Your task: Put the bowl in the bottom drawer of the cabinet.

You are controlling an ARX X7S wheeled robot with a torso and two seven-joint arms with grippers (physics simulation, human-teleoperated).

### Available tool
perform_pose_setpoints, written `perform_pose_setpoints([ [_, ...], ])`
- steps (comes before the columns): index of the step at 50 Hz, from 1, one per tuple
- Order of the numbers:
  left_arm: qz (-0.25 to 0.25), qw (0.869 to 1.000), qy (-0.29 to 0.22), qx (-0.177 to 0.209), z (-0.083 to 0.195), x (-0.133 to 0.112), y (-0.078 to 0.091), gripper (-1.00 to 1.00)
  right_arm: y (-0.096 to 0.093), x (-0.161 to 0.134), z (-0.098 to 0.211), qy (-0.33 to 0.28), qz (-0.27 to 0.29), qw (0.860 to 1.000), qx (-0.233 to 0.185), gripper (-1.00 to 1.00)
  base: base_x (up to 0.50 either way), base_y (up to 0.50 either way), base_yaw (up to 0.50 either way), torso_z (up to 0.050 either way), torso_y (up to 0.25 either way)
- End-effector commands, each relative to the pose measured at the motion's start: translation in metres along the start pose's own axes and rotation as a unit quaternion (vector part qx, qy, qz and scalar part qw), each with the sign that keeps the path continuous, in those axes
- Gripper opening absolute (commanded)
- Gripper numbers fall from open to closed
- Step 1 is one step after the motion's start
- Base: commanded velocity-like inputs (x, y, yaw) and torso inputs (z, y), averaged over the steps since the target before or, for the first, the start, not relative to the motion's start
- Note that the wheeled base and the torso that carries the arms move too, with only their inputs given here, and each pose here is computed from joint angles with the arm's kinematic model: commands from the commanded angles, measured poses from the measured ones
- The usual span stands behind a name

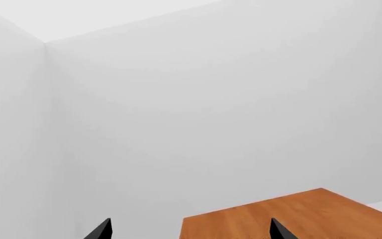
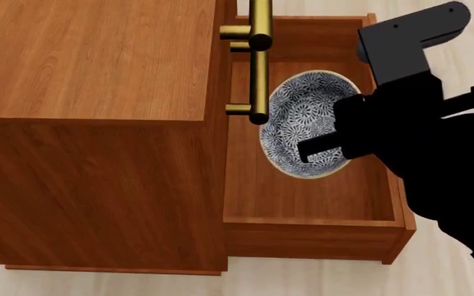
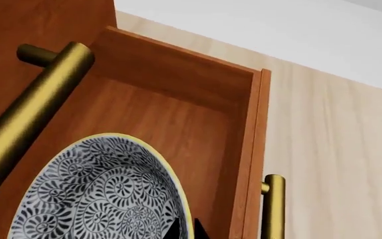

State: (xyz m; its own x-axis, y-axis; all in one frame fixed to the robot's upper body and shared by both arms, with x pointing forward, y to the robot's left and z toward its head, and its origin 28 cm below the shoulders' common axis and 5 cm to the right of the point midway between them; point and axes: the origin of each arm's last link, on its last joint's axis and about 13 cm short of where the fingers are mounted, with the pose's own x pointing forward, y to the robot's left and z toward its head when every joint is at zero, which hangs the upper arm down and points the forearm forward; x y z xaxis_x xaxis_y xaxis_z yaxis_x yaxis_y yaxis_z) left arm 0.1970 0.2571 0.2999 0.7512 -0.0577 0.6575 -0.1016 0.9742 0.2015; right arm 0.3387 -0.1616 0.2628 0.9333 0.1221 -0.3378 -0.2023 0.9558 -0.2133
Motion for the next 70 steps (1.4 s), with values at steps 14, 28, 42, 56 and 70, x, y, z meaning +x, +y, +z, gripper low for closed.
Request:
perform_pose_setpoints([
  [14,0.001,1.000,0.002,0.002,0.000,0.000,0.001,1.00,0.004,0.016,-0.003,-0.005,0.008,1.000,0.010,-1.00,0.00,0.00,0.00,0.000,0.000],
  [28,0.004,1.000,0.002,0.004,0.000,-0.001,0.002,1.00,0.005,0.023,-0.006,-0.002,0.008,1.000,0.016,-1.00,0.00,0.00,0.00,0.000,0.001],
  [42,0.004,1.000,0.004,0.005,-0.002,-0.002,0.002,1.00,0.007,0.031,-0.014,0.006,0.012,1.000,0.019,-1.00,0.00,0.00,0.00,0.001,0.000],
  [56,0.003,1.000,0.004,0.006,-0.001,0.000,0.001,1.00,0.009,0.041,-0.023,0.011,0.018,0.999,0.028,-1.00,0.00,0.00,0.00,0.000,0.001],
  [70,0.003,1.000,0.004,0.007,-0.001,-0.001,0.002,1.00,0.011,0.048,-0.029,0.017,0.022,0.999,0.032,-1.00,0.00,0.00,0.00,0.000,0.000],
])
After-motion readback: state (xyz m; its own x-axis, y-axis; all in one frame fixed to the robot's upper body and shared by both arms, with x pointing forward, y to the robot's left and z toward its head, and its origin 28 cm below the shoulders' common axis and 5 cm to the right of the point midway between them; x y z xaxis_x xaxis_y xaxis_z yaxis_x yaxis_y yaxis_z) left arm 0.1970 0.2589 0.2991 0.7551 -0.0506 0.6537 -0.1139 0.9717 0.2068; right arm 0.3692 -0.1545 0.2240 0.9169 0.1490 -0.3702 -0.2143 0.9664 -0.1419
